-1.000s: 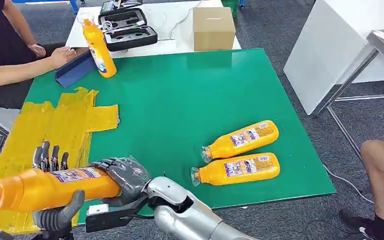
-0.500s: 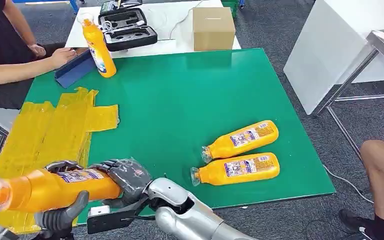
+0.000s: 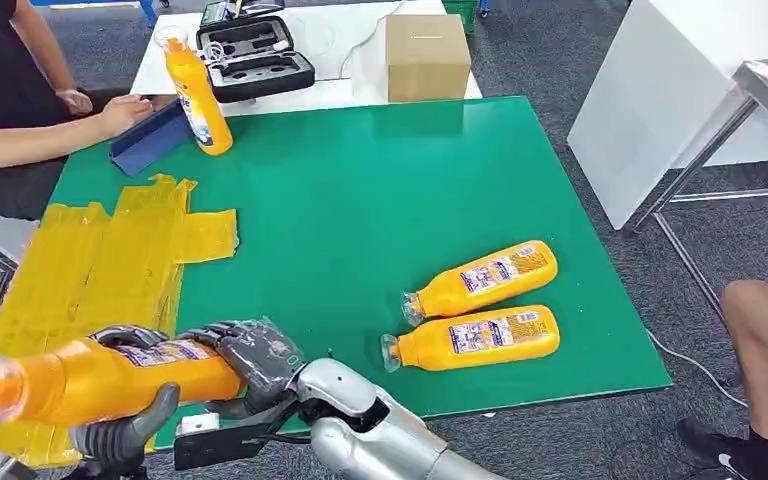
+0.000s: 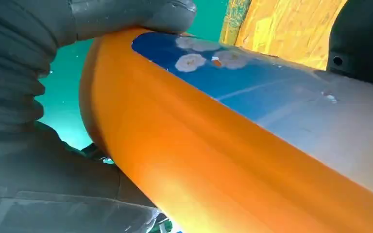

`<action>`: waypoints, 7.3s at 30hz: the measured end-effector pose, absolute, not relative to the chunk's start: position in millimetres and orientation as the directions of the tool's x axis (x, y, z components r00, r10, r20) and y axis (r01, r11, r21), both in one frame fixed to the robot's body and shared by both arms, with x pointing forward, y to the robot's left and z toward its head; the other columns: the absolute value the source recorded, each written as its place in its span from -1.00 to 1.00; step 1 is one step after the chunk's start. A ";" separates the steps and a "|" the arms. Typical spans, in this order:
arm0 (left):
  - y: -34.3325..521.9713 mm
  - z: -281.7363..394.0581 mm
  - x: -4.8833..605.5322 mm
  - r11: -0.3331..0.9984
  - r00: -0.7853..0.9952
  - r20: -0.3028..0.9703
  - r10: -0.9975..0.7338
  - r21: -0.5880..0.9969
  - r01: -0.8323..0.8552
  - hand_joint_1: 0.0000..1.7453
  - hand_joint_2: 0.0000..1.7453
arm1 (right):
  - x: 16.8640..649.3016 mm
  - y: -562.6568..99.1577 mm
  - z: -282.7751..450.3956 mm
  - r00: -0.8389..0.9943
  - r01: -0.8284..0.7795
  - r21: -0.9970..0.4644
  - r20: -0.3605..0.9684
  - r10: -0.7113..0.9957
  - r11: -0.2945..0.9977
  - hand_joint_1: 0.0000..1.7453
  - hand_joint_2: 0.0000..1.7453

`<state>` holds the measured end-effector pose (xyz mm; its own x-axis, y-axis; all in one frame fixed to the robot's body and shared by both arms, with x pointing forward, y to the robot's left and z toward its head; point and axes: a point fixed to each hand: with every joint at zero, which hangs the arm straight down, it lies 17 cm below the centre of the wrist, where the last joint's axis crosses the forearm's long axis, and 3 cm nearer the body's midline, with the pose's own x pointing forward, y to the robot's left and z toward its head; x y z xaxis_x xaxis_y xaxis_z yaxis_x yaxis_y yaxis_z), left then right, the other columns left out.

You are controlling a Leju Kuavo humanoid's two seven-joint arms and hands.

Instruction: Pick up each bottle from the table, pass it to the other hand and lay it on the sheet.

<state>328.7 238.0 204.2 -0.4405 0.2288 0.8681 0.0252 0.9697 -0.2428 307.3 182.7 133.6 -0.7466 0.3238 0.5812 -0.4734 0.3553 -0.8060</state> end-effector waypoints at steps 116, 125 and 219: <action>395.0 32.1 391.0 -0.315 0.219 -0.270 -0.938 0.926 -0.209 -1.00 -1.00 | 354.9 -26.9 213.2 -0.677 -0.207 -0.663 0.628 0.384 0.720 -1.00 -1.00; 371.5 43.3 391.3 -0.282 0.081 -0.270 -0.959 0.926 -0.251 -1.00 -1.00 | 354.5 -27.0 212.9 -0.675 -0.210 -0.658 0.633 0.380 0.724 -1.00 -1.00; 296.1 273.7 270.3 0.978 -0.592 0.783 -0.193 0.104 -0.181 -1.00 1.00 | 272.3 -149.8 171.8 -0.541 -0.061 -0.756 0.573 0.615 0.652 -1.00 1.00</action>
